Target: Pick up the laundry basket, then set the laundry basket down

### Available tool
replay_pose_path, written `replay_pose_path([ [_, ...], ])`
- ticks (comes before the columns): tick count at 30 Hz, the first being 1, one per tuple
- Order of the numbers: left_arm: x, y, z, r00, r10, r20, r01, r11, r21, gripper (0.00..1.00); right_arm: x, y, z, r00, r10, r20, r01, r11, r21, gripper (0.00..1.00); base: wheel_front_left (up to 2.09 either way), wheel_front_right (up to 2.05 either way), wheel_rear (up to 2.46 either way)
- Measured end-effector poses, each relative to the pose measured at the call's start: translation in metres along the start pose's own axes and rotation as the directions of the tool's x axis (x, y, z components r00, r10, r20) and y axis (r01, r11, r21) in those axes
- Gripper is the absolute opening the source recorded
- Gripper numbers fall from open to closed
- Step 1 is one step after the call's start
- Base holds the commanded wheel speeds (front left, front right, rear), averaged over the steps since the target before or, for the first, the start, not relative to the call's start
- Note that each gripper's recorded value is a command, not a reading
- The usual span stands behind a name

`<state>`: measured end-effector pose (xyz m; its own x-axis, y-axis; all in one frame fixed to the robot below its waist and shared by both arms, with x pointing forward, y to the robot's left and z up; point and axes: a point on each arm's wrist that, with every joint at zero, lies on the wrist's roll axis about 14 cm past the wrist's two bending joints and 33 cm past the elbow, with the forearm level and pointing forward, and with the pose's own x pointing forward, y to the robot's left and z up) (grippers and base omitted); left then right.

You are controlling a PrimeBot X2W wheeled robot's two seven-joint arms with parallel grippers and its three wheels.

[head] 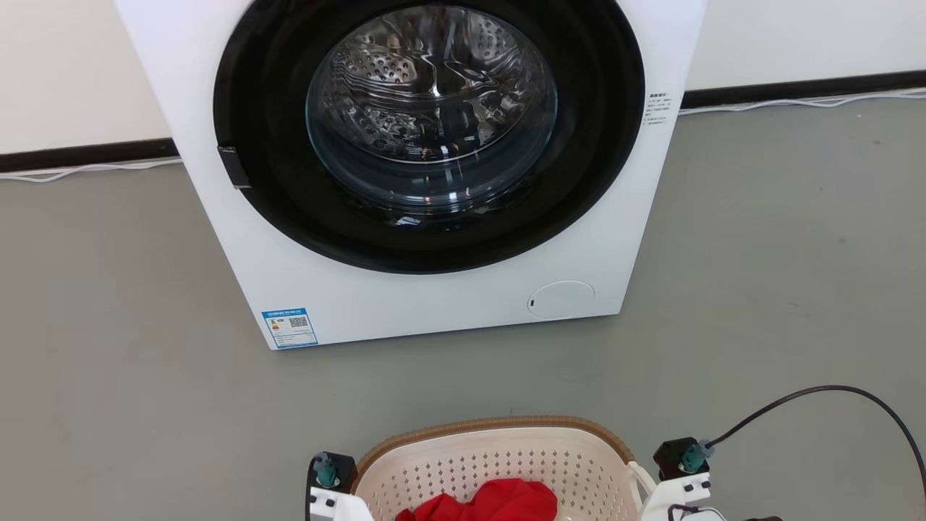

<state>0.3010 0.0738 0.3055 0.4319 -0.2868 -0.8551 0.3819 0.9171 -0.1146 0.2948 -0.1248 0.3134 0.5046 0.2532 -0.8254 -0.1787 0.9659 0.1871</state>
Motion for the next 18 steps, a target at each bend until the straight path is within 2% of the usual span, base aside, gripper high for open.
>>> replay_pose_path([
  [18, -0.0019, 0.0014, -0.0041, 1.000, 0.005, -0.003, -0.005, 1.000, -0.027, 0.00, 0.0009, 0.0045, -0.0012, 1.000, 0.011, -0.009, -0.011, 1.000, -0.006, 0.00, 0.00, 0.00, 0.00],
])
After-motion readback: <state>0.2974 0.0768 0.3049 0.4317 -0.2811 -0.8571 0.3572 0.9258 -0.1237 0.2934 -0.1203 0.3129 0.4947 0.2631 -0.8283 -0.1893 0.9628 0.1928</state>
